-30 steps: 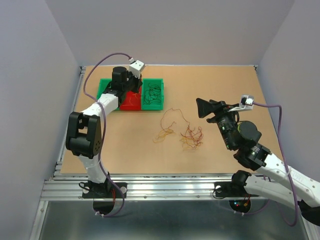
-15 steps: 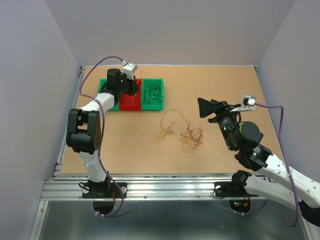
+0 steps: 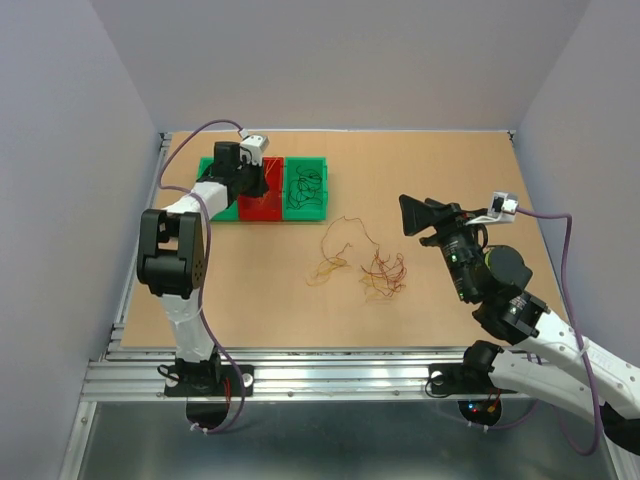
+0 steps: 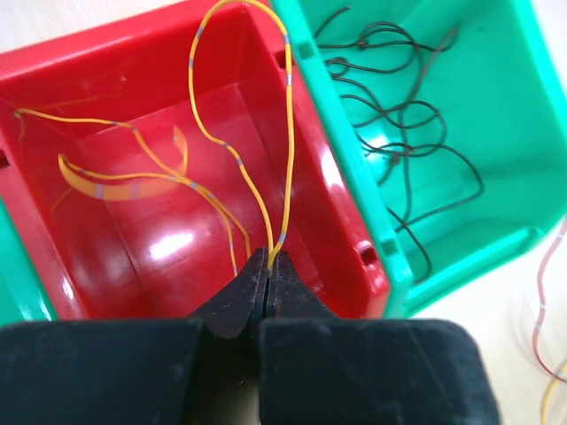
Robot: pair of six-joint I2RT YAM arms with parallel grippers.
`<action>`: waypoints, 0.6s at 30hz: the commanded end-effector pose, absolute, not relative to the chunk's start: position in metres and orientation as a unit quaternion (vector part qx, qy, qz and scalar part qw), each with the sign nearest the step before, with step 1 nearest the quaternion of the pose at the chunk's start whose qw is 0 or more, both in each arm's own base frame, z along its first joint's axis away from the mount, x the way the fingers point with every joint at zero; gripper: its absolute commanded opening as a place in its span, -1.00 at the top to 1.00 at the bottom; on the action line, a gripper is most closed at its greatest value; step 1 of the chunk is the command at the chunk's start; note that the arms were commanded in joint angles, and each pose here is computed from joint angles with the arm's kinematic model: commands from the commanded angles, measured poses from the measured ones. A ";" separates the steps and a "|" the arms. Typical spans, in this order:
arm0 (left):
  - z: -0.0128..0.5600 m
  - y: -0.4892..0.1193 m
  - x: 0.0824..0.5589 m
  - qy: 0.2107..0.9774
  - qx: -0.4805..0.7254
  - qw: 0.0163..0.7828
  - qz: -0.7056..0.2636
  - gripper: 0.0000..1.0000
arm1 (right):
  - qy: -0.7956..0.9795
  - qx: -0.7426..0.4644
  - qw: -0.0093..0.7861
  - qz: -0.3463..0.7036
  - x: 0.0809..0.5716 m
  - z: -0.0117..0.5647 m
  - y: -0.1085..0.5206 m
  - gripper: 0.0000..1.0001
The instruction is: Untangle the cables
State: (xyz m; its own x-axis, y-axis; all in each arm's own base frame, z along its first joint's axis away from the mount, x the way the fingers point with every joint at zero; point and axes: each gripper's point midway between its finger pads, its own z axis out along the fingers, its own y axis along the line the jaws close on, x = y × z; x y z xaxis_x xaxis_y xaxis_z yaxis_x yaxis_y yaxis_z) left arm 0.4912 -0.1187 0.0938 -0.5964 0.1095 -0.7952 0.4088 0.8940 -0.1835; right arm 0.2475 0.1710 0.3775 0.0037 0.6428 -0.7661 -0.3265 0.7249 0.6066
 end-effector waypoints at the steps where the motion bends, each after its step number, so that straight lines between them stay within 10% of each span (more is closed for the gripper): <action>1: 0.099 -0.104 0.513 0.882 0.150 0.429 -0.121 1.00 | 0.610 0.127 0.700 0.348 0.248 0.377 0.171 -0.62; 18: 0.049 -0.095 0.530 0.914 0.193 0.353 -0.043 0.91 | 0.617 0.120 0.697 0.346 0.250 0.374 0.177 -0.62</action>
State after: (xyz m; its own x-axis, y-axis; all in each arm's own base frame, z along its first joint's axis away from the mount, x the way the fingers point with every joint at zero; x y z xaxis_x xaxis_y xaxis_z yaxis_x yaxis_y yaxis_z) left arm 0.5336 -0.1062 0.0355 -0.6881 0.3001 -0.6607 0.3965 0.9180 0.0041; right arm 0.2521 0.1791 0.3688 -0.0169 0.6218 -0.7830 -0.3223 0.7380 0.5929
